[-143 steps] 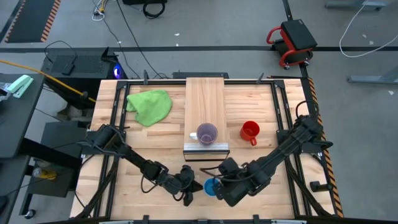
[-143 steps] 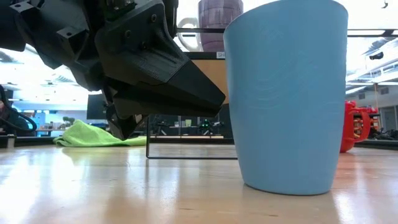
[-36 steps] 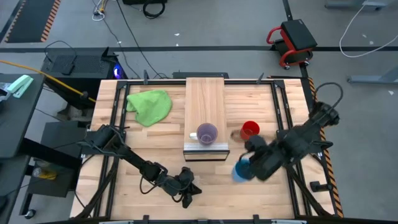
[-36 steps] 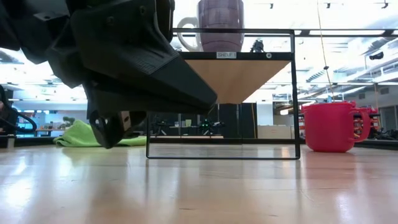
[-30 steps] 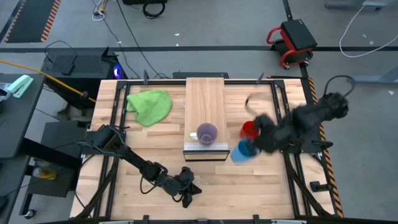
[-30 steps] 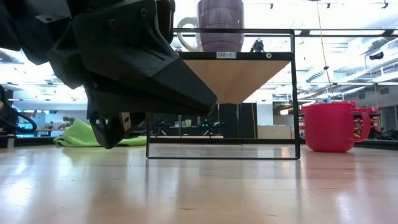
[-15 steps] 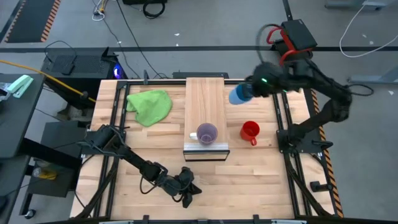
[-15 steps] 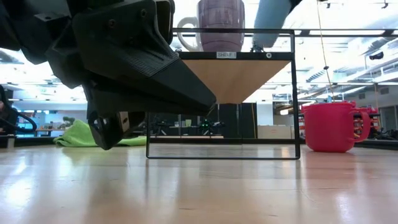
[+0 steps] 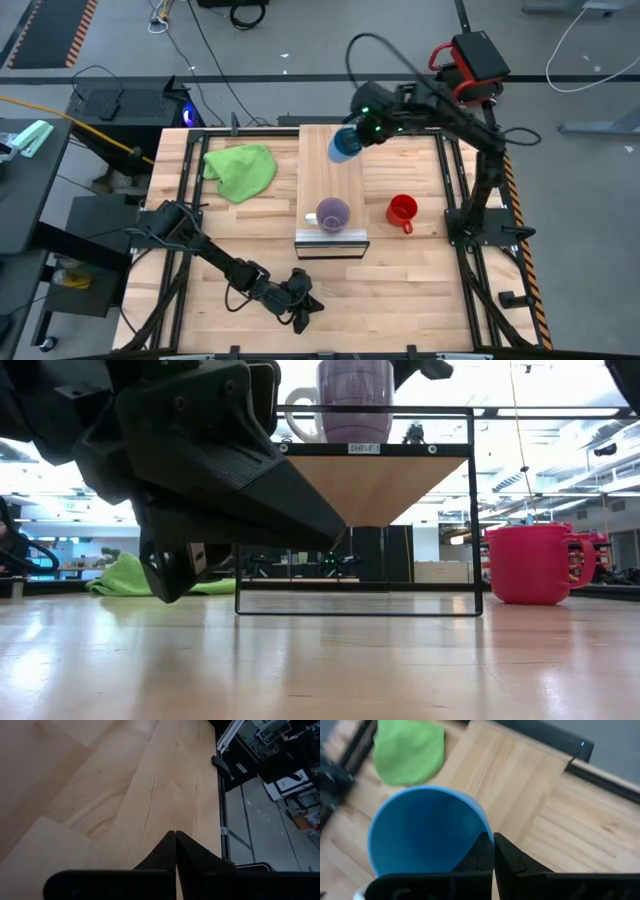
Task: Stack small to large cups/mugs on shelf
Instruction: Put the blue cup on the shelf
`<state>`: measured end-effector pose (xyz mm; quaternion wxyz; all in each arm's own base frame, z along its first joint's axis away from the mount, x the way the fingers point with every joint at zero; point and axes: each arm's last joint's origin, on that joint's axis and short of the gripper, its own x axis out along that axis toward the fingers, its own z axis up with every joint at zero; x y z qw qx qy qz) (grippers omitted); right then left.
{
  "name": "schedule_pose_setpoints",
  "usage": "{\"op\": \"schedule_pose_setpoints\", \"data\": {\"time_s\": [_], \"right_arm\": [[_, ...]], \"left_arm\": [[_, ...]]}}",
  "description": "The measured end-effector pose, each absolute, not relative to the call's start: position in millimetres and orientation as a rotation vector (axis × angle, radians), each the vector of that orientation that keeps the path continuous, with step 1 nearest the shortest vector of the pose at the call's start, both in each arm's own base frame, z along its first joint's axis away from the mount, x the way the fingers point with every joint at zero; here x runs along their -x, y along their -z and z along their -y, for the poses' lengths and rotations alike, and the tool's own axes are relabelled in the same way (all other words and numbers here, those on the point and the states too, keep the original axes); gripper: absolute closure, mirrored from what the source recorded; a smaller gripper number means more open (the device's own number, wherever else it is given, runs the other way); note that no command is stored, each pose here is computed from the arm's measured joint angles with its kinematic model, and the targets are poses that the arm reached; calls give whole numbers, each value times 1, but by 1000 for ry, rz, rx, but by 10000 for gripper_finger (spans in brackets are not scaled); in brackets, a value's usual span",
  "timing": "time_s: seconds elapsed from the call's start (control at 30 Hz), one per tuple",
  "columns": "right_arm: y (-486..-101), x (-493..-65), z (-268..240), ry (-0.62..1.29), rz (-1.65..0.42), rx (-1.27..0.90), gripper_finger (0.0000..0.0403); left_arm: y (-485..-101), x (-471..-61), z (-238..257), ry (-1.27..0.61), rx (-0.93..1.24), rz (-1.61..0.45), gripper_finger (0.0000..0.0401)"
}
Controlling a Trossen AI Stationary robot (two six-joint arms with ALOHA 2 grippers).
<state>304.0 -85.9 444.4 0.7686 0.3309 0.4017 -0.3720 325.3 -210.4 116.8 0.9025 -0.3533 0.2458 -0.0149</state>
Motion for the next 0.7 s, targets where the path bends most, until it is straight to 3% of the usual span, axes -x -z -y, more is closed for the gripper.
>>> {"op": "schedule_pose_setpoints", "data": {"time_s": [0.27, 0.7], "right_arm": [[-425, -327, 71, 763, -962, -669, 400], [-409, -345, 60, 724, -1027, -637, 400]], "left_arm": [[-116, -325, 210, 21, 727, -508, 375], [-116, -326, 209, 13, 744, -507, 385]]}}
